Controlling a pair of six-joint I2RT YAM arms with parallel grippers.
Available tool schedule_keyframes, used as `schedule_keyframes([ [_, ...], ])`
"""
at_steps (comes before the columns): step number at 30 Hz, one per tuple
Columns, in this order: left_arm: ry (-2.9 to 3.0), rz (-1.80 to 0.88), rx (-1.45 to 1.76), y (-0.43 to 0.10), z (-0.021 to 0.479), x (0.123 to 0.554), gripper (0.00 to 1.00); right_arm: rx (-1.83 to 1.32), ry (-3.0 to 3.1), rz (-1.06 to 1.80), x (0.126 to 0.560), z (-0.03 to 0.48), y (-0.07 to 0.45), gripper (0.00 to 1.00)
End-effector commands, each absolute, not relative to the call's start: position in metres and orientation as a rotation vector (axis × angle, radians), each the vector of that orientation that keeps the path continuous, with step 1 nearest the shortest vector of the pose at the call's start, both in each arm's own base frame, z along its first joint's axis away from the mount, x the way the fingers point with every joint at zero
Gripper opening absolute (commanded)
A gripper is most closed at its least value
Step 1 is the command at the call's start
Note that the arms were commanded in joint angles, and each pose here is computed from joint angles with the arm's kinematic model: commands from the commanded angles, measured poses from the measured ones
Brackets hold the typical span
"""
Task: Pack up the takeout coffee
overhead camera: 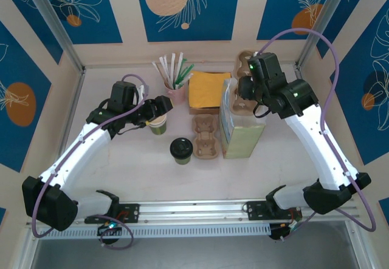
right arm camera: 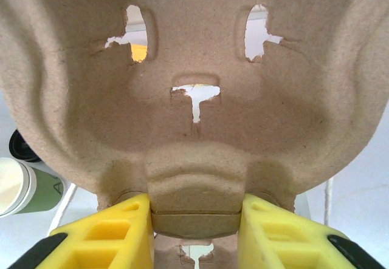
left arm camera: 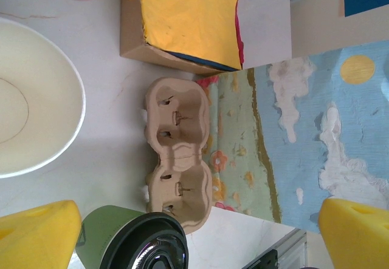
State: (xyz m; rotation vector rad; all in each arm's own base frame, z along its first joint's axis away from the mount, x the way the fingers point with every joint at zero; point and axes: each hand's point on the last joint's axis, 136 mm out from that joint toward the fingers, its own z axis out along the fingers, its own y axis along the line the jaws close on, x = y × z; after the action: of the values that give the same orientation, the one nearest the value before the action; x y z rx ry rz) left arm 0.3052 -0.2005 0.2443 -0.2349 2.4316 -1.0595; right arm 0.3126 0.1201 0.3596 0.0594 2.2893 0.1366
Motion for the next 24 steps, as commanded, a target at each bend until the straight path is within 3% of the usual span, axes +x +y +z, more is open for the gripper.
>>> schedule_keyframes([
  [1,2.420,-1.083,-0.199,-0.203,0.248,0.303,1.00,0.040,2.245,0.208,0.308,0.368,0.122,0.33],
  [24,2.440,-1.088,-0.194,-0.207,0.242,0.307,1.00,0.021,2.377,0.215,0.299,0.316,0.118,0.33],
])
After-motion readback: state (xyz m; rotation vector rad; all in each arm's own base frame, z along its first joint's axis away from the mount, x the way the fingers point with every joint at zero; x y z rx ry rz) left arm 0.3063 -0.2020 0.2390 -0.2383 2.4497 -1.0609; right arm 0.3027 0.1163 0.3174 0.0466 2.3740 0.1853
